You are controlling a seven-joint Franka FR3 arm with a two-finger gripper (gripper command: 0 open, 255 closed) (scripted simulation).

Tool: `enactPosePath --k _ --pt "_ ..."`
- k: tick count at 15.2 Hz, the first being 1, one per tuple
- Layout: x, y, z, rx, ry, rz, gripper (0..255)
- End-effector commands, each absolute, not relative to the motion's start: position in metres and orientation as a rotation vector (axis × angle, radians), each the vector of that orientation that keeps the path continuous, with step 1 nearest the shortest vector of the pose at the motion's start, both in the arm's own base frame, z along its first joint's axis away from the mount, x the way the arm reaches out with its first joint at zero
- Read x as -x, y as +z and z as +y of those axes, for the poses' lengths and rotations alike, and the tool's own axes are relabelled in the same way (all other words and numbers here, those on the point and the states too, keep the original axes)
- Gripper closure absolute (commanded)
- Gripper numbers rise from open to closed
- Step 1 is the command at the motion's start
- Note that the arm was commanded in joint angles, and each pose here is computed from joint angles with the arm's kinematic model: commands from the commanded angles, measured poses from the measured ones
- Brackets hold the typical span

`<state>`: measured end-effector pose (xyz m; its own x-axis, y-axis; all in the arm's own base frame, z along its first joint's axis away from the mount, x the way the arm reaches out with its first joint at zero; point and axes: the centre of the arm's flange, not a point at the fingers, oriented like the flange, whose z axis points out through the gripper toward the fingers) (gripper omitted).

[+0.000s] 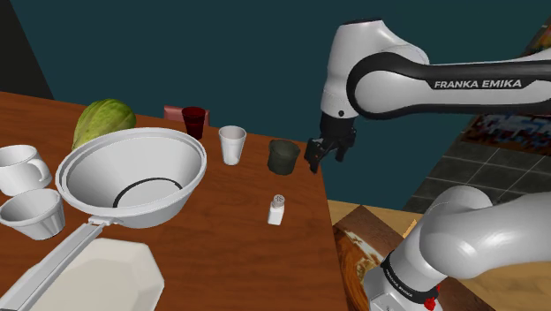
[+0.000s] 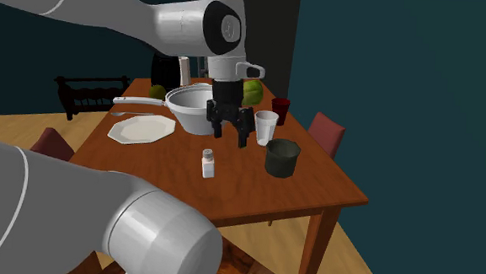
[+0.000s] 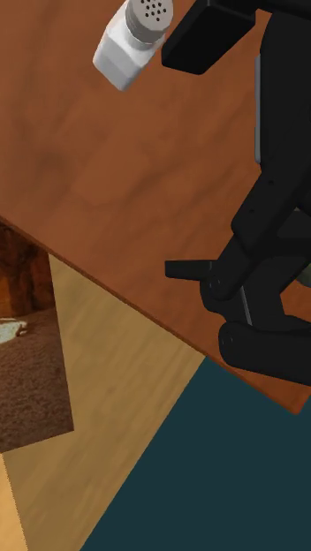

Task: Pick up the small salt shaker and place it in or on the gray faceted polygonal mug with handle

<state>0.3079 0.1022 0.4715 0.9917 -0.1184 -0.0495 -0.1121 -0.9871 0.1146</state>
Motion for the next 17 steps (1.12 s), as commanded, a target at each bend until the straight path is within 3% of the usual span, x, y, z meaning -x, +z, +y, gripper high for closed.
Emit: enactPosePath --k 1,10,17 --pt "-0.308 0.463 0.128 -3.025 -0.049 -0.192 0" --pt "-0.32 0.404 0.228 -3.021 0.092 -0.256 0" --pt "-0.322 0.367 0.224 -3.021 0.092 -0.256 0"
